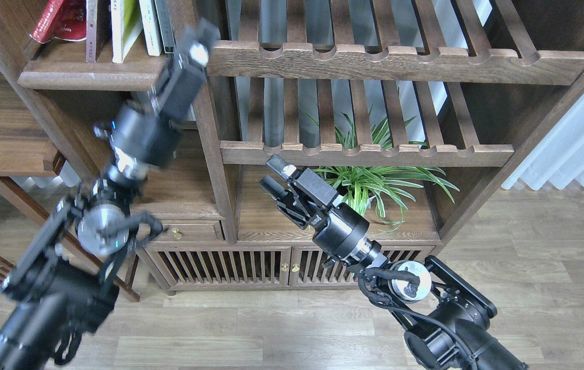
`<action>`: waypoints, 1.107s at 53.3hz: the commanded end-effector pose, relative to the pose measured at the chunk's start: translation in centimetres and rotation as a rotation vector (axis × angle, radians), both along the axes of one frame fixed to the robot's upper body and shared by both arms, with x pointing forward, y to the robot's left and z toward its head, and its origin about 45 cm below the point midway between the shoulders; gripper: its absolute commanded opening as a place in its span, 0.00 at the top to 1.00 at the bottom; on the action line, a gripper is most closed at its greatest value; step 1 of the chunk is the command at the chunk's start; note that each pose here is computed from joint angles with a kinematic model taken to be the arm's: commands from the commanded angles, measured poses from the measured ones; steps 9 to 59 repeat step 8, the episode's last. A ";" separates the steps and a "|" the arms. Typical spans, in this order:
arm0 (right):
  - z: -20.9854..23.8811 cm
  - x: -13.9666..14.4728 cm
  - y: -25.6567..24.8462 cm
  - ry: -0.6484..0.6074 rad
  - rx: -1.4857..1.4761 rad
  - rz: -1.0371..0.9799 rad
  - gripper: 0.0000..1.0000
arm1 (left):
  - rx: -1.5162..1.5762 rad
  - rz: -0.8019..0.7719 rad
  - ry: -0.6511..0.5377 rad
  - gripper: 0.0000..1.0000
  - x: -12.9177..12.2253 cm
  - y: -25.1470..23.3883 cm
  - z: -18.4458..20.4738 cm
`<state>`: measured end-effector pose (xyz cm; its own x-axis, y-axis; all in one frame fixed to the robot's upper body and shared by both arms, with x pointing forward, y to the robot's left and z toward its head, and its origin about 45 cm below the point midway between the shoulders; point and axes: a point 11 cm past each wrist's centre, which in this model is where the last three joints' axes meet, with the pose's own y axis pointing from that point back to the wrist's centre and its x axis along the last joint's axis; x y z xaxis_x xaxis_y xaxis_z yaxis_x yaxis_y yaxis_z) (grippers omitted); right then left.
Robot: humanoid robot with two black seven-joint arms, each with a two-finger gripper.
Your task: Organize books on shelf
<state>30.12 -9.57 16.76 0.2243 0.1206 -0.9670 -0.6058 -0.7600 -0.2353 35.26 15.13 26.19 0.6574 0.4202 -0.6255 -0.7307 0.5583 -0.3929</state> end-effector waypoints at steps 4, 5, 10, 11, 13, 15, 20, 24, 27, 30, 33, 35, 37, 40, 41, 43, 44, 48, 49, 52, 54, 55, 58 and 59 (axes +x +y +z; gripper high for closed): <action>0.0 0.0 0.0 0.000 -0.001 0.000 0.14 | 0.007 -0.008 0.027 0.01 -0.5 -0.2 -1.0; 0.0 0.0 0.0 0.000 -0.001 0.000 0.14 | 0.007 -0.008 0.027 0.01 -0.5 -0.2 -1.0; 0.0 0.0 0.0 0.000 -0.001 0.000 0.14 | 0.007 -0.009 0.027 0.01 -0.5 -0.2 -1.0; 0.0 0.0 0.0 0.000 -0.001 0.000 0.14 | 0.007 -0.009 0.027 0.01 -0.5 -0.2 -1.0; 0.0 0.0 0.0 0.000 -0.001 0.000 0.14 | 0.007 -0.009 0.027 0.01 -0.5 -0.2 -1.0; 0.0 0.0 0.0 0.000 -0.001 0.000 0.14 | 0.007 -0.009 0.027 0.01 -0.5 -0.2 -1.0; 0.0 0.0 0.0 0.000 -0.001 0.000 0.14 | 0.007 -0.009 0.027 0.01 -0.5 -0.2 -1.0; 0.0 0.0 0.0 0.000 -0.001 0.000 0.14 | 0.007 -0.009 0.027 0.01 -0.5 -0.2 -1.0; 0.0 0.0 0.0 0.000 -0.001 0.000 0.14 | 0.007 -0.009 0.027 0.01 -0.5 -0.2 -1.0; 0.0 0.0 0.0 0.000 -0.001 0.000 0.14 | 0.007 -0.009 0.027 0.01 -0.5 -0.2 -1.0; 0.0 0.0 0.0 0.000 -0.001 0.000 0.14 | 0.007 -0.009 0.027 0.01 -0.5 -0.2 -1.0; 0.0 0.0 0.0 0.000 -0.001 0.000 0.14 | 0.007 -0.009 0.027 0.01 -0.5 -0.2 -1.0; 0.0 0.0 0.0 0.000 -0.001 0.000 0.14 | 0.007 -0.009 0.027 0.01 -0.5 -0.2 -1.0; 0.0 0.0 0.0 0.000 -0.001 0.000 0.14 | 0.007 -0.009 0.027 0.01 -0.5 -0.2 -1.0; 0.0 0.0 0.0 0.000 -0.001 0.000 0.14 | 0.007 -0.009 0.027 0.01 -0.5 -0.2 -1.0; 0.0 0.0 0.0 0.000 -0.001 0.000 0.14 | 0.007 -0.009 0.027 0.01 -0.5 -0.2 -1.0; 0.0 0.0 0.0 0.000 -0.001 0.000 0.14 | 0.007 -0.009 0.027 0.01 -0.5 -0.2 -1.0; 0.0 0.0 0.0 0.000 -0.001 0.000 0.14 | 0.007 -0.009 0.027 0.01 -0.5 -0.2 -1.0; 0.0 0.0 0.0 0.000 -0.001 0.000 0.14 | 0.007 -0.009 0.027 0.01 -0.5 -0.2 -1.0; 0.0 0.0 0.0 0.000 -0.001 0.000 0.14 | 0.007 -0.009 0.027 0.01 -0.5 -0.2 -1.0; 0.0 0.0 0.0 0.000 -0.001 0.000 0.14 | 0.007 -0.009 0.027 0.01 -0.5 -0.2 -1.0; 0.0 0.0 0.0 0.000 -0.001 0.000 0.14 | 0.007 -0.009 0.027 0.01 -0.5 -0.2 -1.0; 0.0 0.0 0.0 0.000 -0.001 0.000 0.14 | 0.007 -0.009 0.027 0.01 -0.5 -0.2 -1.0; 0.0 0.0 0.0 0.000 -0.001 0.000 0.14 | 0.007 -0.009 0.027 0.01 -0.5 -0.2 -1.0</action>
